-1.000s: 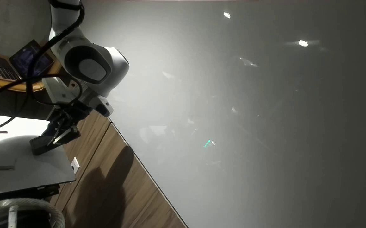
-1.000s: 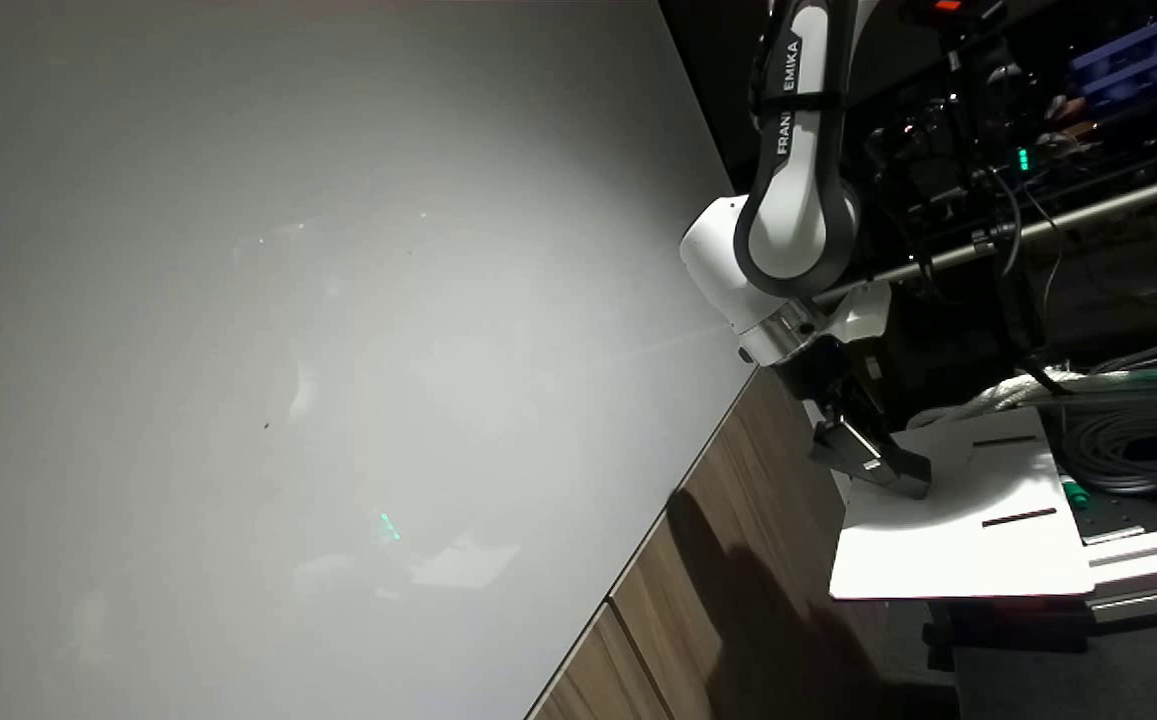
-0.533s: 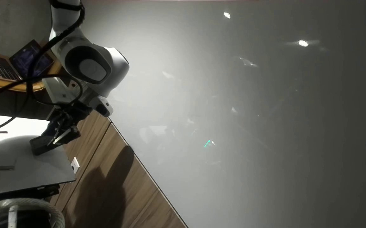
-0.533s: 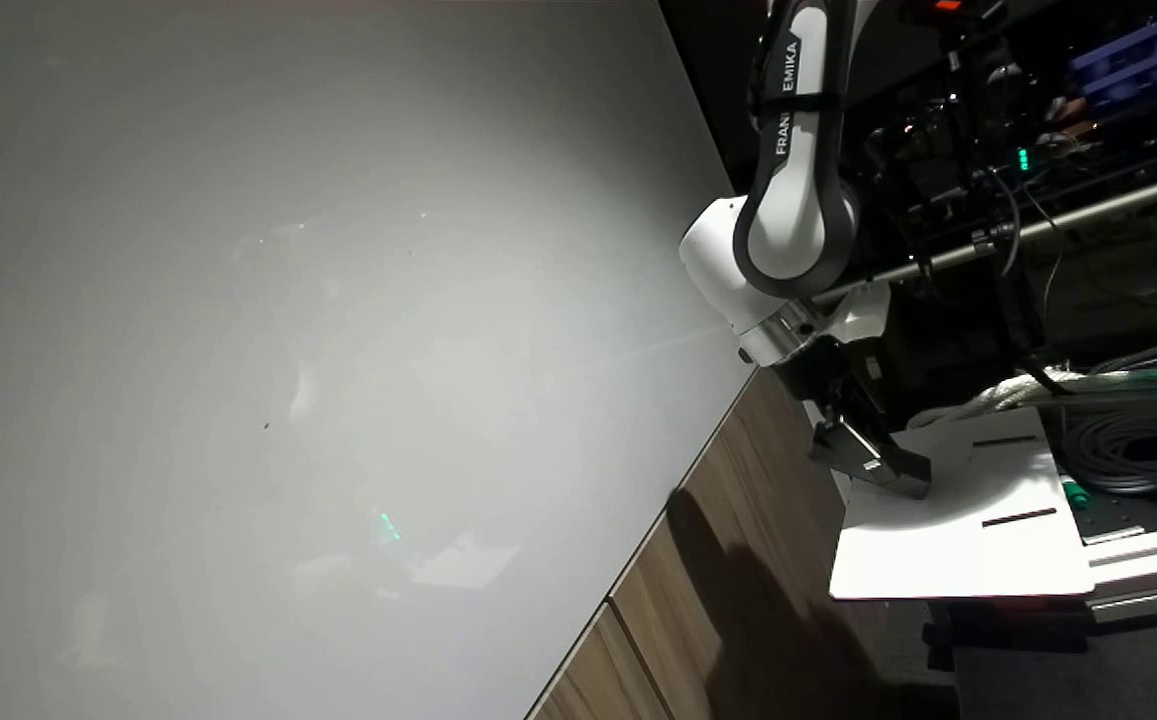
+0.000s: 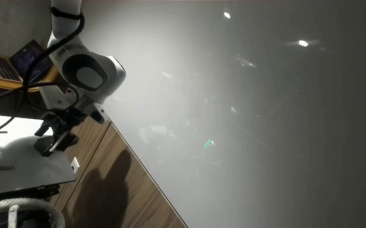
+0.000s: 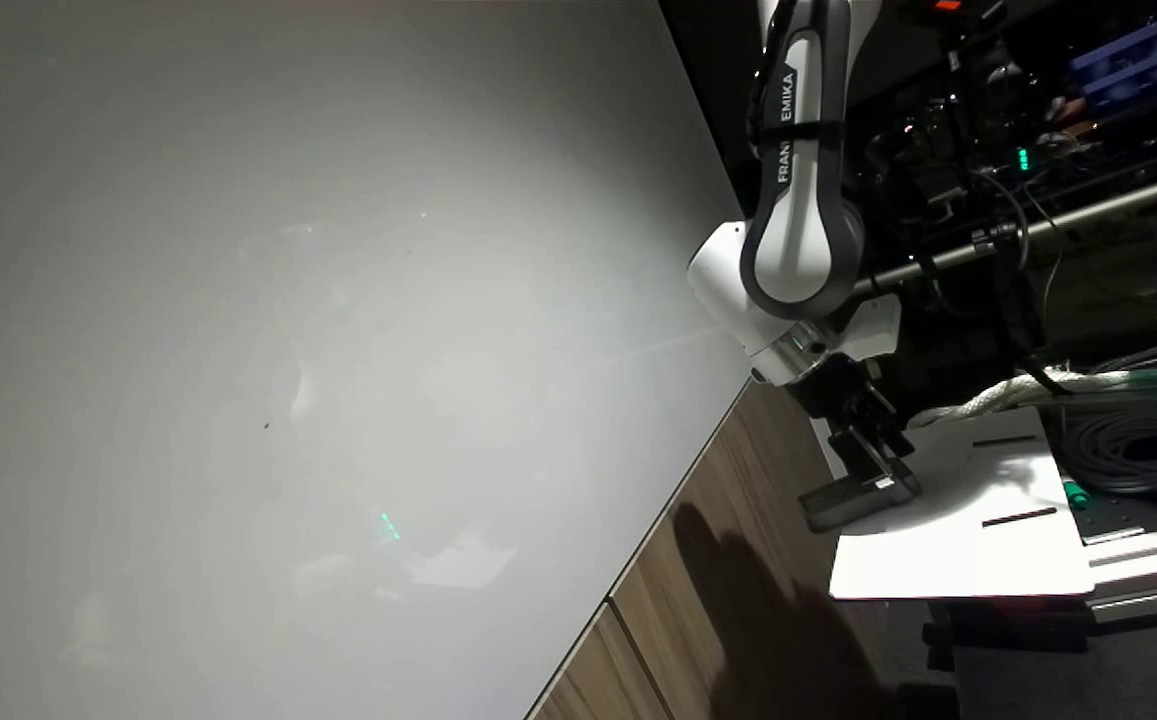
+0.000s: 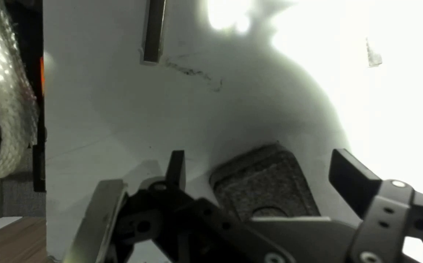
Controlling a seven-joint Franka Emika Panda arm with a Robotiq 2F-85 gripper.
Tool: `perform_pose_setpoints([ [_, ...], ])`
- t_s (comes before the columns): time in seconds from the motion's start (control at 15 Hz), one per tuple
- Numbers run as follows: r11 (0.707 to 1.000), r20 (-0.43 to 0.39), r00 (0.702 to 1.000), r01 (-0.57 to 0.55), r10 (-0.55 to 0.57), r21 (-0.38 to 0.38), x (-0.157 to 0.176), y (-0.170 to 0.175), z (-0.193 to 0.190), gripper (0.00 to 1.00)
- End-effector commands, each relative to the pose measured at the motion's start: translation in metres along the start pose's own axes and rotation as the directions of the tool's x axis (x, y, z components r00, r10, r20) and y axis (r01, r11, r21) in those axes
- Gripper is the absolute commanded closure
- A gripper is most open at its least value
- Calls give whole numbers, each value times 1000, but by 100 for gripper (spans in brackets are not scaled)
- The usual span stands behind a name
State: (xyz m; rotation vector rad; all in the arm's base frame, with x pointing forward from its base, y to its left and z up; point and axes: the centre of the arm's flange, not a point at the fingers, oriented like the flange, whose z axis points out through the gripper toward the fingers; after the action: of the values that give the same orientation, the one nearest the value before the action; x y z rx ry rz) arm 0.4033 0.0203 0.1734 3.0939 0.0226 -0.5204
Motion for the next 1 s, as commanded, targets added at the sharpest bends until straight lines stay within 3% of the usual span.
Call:
perform_pose_setpoints([
  [0.0, 1000, 14, 1000, -3, 2, 24, 6, 0, 1, 0],
  [0.4, 999, -45, 998, 32, -33, -28, 2, -2, -25, 0],
  [0.93, 997, -45, 996, 74, -74, 1, 3, -20, -17, 0],
])
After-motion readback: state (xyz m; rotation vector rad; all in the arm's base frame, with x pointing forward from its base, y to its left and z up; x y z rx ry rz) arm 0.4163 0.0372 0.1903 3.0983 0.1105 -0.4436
